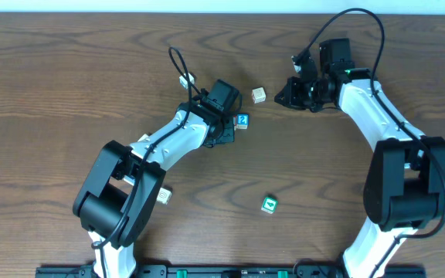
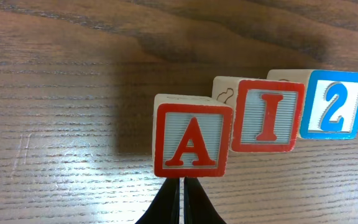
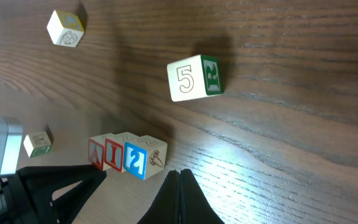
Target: Spell out Ai2
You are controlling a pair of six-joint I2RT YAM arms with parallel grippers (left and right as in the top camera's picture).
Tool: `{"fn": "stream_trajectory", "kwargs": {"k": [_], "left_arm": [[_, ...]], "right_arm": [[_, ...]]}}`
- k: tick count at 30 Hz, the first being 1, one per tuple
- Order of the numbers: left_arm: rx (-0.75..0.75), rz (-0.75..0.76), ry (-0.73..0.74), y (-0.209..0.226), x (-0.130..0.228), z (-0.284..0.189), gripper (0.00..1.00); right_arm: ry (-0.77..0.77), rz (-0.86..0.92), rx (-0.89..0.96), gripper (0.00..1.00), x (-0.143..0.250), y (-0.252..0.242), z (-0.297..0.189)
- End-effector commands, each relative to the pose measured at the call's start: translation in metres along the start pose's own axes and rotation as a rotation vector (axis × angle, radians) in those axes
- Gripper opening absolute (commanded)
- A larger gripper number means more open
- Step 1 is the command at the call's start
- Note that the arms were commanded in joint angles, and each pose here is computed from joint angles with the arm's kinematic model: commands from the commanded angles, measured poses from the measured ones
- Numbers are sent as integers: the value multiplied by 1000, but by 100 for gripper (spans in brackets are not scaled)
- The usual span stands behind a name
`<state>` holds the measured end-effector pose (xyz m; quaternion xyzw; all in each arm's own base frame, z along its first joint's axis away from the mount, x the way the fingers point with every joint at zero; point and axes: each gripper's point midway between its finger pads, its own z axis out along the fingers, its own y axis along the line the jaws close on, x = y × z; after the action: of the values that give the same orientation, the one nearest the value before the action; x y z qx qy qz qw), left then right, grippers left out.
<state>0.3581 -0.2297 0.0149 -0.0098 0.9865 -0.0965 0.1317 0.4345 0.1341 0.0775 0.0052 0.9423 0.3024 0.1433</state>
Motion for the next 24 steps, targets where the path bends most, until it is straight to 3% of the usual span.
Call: {"fn": "stream_trajectory", "kwargs": {"k": [1, 24], "left_arm": [[-23, 21, 3, 4, 2, 7, 6], [-35, 20, -35, 5, -7, 17, 6]], "right_arm": [[-30, -24, -4, 1, -9, 5, -11], [8, -5, 3, 2, 1, 3, -11]]}}
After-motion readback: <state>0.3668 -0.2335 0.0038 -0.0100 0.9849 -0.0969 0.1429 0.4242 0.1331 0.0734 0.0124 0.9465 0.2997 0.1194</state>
